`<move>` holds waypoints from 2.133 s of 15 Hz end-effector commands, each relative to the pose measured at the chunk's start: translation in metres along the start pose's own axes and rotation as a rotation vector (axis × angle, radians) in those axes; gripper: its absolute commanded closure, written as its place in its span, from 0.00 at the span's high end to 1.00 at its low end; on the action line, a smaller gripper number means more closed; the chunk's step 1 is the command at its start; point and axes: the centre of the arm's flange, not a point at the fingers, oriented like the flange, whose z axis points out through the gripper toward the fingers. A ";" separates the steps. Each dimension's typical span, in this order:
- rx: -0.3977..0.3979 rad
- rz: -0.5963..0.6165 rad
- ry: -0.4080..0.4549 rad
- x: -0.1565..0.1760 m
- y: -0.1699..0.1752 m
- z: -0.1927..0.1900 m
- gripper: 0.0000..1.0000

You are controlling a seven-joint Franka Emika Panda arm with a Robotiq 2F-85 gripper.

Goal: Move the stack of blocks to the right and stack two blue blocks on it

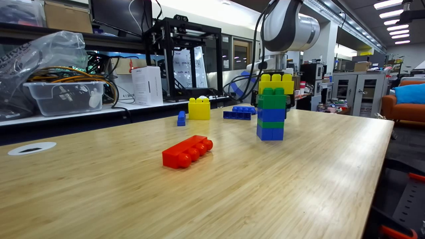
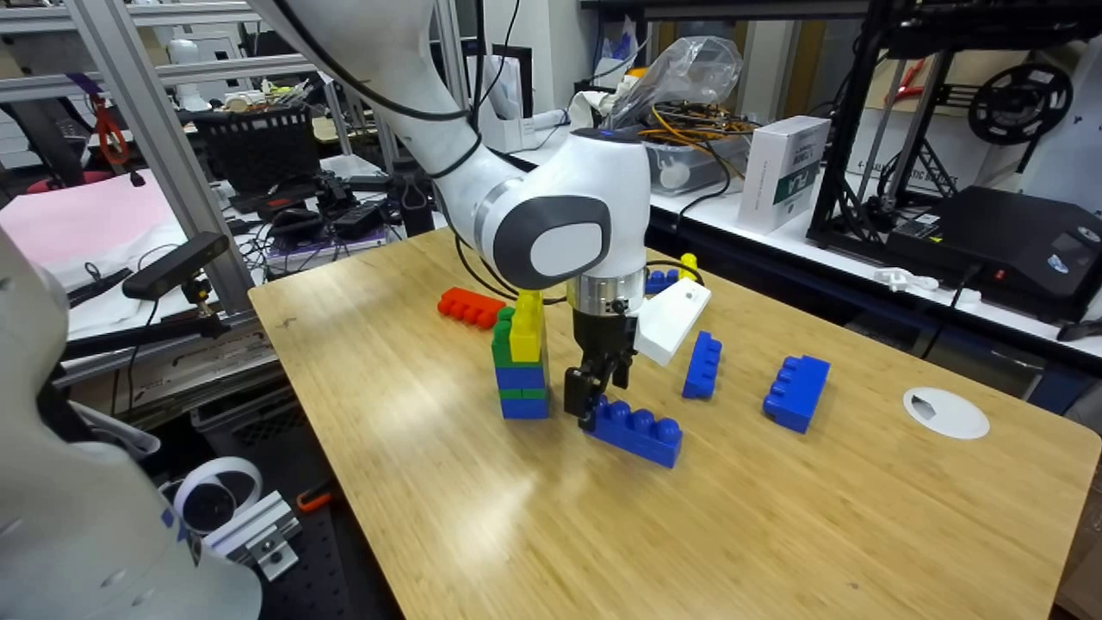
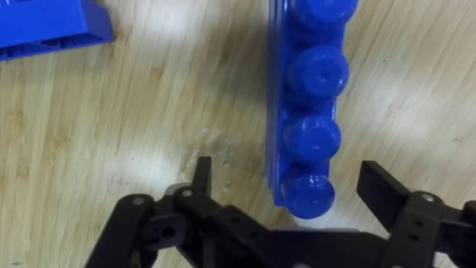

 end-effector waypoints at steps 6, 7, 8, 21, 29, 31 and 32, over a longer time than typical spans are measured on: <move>0.024 -0.001 -0.053 0.019 -0.002 0.001 1.00; 0.023 -0.005 -0.054 0.021 -0.002 -0.001 1.00; 0.022 -0.007 -0.058 0.024 -0.001 -0.001 1.00; 0.028 -0.067 -0.083 0.037 -0.004 0.001 0.23; 0.021 -0.085 -0.092 0.037 -0.004 -0.003 0.10; -0.001 -0.070 -0.087 0.035 -0.004 -0.014 0.10; -0.018 -0.065 -0.093 0.034 -0.005 -0.023 0.10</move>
